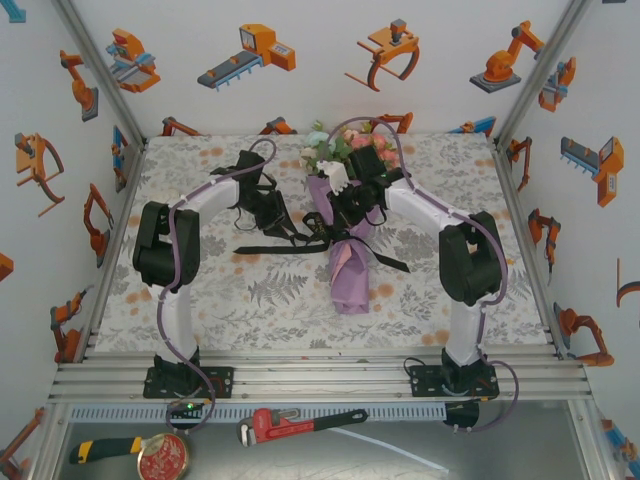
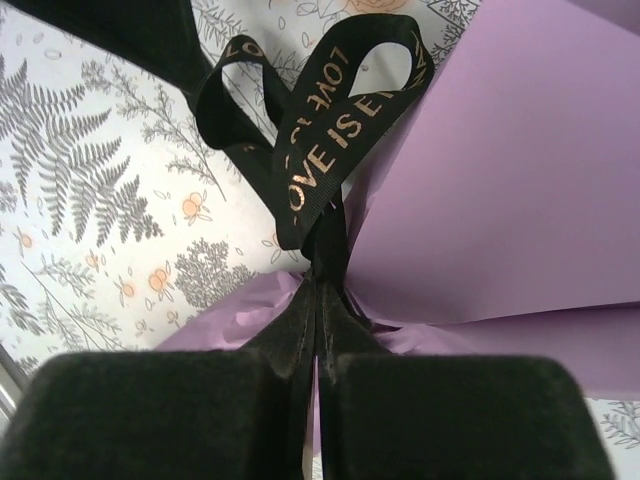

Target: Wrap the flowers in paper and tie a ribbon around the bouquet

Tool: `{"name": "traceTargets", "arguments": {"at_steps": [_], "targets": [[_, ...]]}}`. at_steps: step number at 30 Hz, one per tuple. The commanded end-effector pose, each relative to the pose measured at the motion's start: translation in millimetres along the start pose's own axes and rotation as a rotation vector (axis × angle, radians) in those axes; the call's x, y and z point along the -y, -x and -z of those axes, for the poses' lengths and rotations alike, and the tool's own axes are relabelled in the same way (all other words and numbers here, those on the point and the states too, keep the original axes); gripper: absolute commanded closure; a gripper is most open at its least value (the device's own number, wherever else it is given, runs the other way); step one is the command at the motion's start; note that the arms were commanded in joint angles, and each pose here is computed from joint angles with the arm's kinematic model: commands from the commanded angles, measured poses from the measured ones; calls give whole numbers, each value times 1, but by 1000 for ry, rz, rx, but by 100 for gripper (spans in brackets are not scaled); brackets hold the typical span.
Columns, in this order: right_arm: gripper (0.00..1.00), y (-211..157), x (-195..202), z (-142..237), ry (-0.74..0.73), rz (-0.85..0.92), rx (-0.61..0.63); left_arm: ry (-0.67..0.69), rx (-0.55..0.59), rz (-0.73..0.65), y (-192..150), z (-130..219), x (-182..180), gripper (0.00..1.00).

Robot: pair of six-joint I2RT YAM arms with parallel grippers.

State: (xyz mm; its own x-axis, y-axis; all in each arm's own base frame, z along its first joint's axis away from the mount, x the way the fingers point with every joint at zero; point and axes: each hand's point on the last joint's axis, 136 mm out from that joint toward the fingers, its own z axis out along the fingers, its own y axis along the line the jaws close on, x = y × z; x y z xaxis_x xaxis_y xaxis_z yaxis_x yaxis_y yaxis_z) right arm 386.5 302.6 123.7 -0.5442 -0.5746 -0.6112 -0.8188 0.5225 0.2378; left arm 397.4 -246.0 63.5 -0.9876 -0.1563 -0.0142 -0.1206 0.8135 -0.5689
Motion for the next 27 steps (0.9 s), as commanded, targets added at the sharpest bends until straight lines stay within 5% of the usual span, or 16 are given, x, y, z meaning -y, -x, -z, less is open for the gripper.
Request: {"name": "traceTargets", "arguments": {"at_steps": [1, 9, 19, 27], "targets": [[100, 18, -8, 12, 19, 21, 39, 0, 7, -4, -1, 10, 6, 65], [100, 59, -10, 60, 19, -69, 214, 33, -3, 12, 0, 8, -1, 64], [100, 57, -11, 63, 103, -224, 328, -76, -20, -75, -2, 13, 22, 64], [100, 44, -11, 60, 118, -286, 338, 17, 21, 18, 7, 2, 3, 64]]}}
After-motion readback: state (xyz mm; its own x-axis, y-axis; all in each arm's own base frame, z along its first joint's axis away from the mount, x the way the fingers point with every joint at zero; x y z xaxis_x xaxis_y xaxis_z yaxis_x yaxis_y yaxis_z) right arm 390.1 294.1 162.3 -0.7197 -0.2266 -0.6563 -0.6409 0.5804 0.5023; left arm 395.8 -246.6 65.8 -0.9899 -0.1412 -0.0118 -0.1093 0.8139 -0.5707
